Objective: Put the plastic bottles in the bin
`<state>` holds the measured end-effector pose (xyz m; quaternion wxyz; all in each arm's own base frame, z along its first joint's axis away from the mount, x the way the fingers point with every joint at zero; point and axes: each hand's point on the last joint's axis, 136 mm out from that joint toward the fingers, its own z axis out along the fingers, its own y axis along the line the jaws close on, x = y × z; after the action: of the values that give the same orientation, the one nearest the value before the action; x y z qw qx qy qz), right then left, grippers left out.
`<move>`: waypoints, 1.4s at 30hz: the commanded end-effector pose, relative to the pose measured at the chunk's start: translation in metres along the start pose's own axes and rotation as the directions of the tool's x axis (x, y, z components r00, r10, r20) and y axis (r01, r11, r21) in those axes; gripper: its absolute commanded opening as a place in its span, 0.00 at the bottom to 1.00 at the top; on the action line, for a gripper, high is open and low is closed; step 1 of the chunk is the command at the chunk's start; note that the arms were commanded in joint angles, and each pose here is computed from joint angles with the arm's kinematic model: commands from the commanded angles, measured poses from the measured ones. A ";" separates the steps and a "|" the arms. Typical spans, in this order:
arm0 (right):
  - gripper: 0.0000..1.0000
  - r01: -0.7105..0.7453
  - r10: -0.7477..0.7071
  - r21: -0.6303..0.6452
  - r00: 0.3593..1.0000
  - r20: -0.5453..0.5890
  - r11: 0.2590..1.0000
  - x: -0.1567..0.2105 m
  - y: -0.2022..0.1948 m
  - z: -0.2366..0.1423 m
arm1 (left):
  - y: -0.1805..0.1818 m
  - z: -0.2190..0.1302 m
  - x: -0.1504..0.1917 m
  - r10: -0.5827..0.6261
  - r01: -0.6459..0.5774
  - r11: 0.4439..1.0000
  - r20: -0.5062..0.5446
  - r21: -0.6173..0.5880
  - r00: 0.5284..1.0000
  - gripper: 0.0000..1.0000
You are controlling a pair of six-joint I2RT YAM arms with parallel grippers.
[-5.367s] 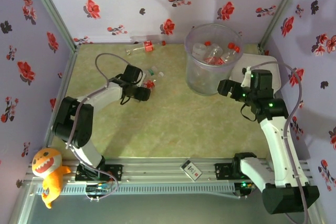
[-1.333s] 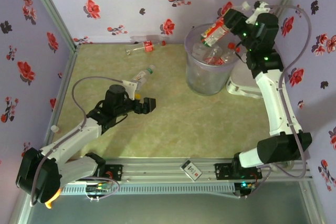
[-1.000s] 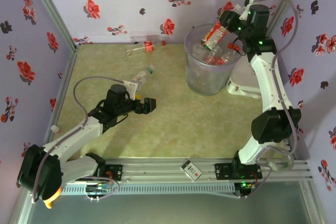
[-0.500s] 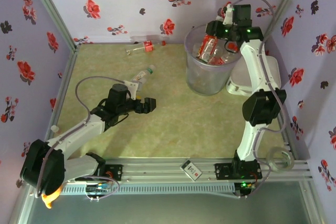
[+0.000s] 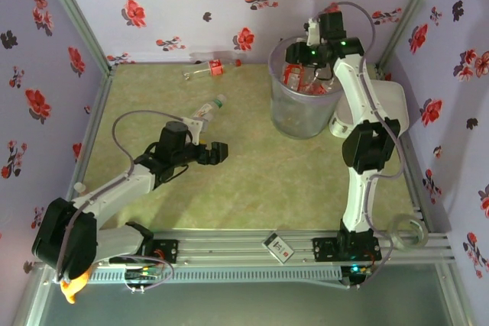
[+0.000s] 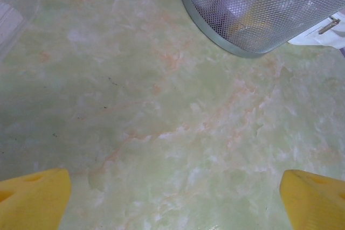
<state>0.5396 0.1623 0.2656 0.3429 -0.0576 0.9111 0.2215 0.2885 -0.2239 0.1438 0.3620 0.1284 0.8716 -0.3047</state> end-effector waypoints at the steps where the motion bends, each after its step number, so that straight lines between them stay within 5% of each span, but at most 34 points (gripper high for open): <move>1: 0.58 -0.001 0.008 0.052 0.991 -0.130 0.999 0.035 -0.012 0.029 | -0.008 -0.003 -0.022 0.006 -0.008 1.000 0.054 0.025 0.999 1.00; 6: 0.76 -0.002 0.011 0.063 0.990 -0.144 0.998 0.040 -0.016 0.034 | -0.007 -0.005 -0.019 0.012 -0.013 1.000 0.050 0.023 0.999 1.00; 14: 0.93 0.030 -0.030 0.062 1.000 0.001 0.998 -0.001 0.002 -0.002 | -0.008 -0.003 -0.023 0.012 -0.013 1.000 0.054 0.025 0.998 1.00; 24: 0.98 0.069 -0.083 0.099 0.987 0.139 0.993 -0.031 0.019 -0.069 | -0.009 -0.005 -0.023 0.021 -0.022 0.999 0.054 0.024 0.998 1.00; 30: 0.86 0.053 -0.064 0.069 0.985 0.161 0.996 -0.032 0.024 -0.070 | -0.009 -0.004 -0.024 0.019 -0.021 0.999 0.058 0.027 0.998 1.00; 34: 0.69 0.044 -0.051 0.059 0.990 0.133 0.997 -0.027 0.019 -0.050 | -0.009 -0.006 -0.022 0.019 -0.020 0.999 0.057 0.026 0.998 1.00; 42: 0.56 0.014 -0.017 0.080 0.999 0.029 0.997 0.000 -0.001 -0.004 | -0.008 -0.008 -0.020 0.015 -0.016 1.000 0.057 0.021 0.998 1.00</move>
<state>0.5389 0.1527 0.2871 0.3805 -0.0445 0.9059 0.1808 0.2918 -0.2260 0.1520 0.3709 0.1293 0.8663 -0.3086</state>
